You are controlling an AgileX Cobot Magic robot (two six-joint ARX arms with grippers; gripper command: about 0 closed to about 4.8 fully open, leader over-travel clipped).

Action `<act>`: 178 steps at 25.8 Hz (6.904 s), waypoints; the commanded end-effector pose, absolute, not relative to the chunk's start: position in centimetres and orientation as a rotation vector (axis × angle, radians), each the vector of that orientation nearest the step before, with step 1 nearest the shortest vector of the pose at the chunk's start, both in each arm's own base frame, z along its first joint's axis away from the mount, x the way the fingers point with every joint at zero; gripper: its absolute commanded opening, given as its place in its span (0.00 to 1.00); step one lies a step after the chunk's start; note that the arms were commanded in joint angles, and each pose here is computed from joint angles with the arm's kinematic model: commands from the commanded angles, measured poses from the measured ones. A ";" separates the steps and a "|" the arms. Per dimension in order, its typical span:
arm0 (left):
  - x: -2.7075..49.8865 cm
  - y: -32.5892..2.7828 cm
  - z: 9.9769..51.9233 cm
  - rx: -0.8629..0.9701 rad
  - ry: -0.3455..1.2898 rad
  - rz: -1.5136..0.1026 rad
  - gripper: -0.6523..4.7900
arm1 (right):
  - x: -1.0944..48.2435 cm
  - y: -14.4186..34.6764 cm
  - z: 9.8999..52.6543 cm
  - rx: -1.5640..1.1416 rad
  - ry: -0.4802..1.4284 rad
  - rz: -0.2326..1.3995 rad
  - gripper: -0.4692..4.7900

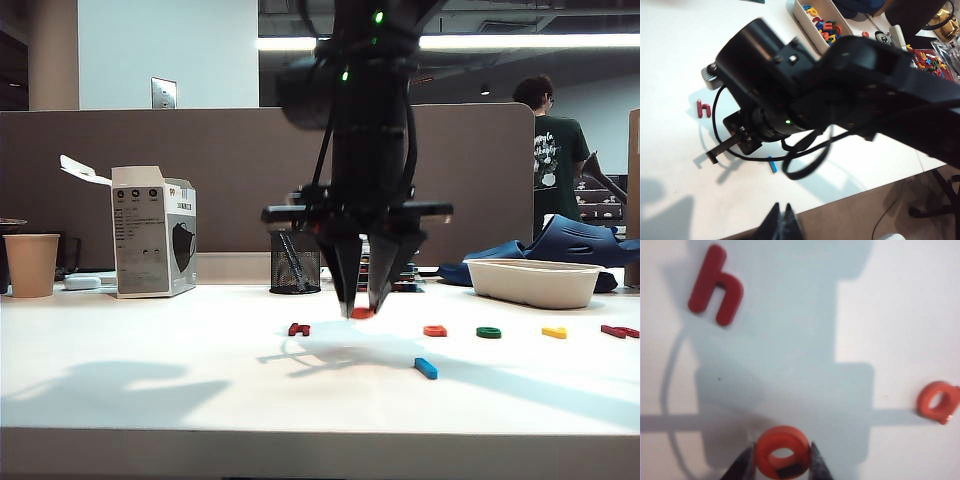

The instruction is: Select the appropriate letters from the row of letter magnets placed on the table to arrange into the word "love".

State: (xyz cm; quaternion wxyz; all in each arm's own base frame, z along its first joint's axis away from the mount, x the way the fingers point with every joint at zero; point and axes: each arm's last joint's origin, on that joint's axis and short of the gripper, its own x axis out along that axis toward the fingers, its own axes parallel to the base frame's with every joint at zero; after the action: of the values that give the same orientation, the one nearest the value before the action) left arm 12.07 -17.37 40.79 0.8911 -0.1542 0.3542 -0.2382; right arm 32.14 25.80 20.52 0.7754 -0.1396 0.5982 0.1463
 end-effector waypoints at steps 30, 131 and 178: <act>12.0 -17.2 40.9 -0.318 0.730 -0.493 0.11 | 26.7 17.6 17.8 -0.149 1.376 0.149 0.27; 12.0 -17.2 40.9 -0.318 0.729 -0.493 0.11 | 37.0 5.8 18.5 -0.196 1.223 0.493 0.48; 12.0 -17.2 40.9 -0.318 0.729 -0.492 0.11 | 36.8 5.5 17.7 -0.252 1.299 0.413 0.16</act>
State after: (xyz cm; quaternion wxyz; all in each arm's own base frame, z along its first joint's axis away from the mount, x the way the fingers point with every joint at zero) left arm 12.03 -17.31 40.72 0.8909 -0.1510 0.3573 -0.2363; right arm 36.78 5.52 17.70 0.7692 -0.1146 0.5980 0.1939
